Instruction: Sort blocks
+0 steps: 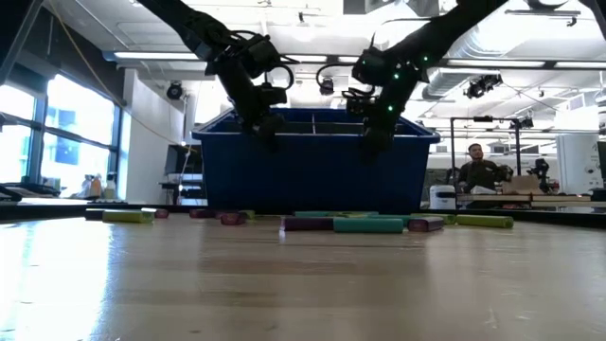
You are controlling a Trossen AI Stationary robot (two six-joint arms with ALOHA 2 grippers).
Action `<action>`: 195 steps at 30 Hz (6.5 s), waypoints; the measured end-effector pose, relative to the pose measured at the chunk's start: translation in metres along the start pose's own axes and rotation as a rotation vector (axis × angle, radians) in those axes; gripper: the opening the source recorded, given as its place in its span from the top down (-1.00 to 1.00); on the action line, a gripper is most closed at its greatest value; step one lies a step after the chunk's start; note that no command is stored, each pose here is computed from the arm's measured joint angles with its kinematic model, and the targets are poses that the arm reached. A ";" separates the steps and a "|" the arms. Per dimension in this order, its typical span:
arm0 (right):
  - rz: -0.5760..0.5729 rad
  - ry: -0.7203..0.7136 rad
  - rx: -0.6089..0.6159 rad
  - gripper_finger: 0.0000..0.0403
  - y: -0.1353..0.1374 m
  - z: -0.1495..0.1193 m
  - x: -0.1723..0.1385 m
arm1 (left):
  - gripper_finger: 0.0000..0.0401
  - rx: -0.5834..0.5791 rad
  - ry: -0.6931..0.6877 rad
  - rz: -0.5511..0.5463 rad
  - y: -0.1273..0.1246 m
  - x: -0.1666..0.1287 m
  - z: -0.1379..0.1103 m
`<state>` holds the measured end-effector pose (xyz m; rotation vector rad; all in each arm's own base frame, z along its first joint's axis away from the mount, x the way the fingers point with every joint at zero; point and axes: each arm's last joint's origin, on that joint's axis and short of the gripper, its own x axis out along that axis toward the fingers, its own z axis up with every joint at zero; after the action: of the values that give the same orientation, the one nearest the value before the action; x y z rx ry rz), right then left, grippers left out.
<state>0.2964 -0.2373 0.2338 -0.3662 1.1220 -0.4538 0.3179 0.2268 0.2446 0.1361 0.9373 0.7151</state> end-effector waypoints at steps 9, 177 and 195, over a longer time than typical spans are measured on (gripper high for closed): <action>-0.015 0.012 -0.078 0.67 -0.001 0.000 0.002 | 0.10 0.028 -0.042 -0.024 0.004 -0.019 0.005; -0.043 0.012 -0.074 0.67 0.001 0.002 0.004 | -0.28 0.001 -0.512 -0.232 0.052 -0.089 -0.032; -0.043 0.012 -0.076 0.67 0.001 0.002 0.004 | -0.26 0.252 0.227 -0.552 -0.053 -0.118 -0.120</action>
<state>0.2999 -0.2386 0.2317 -0.4557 1.1472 -0.4524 0.2063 0.0914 0.2323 0.0131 1.2146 0.1001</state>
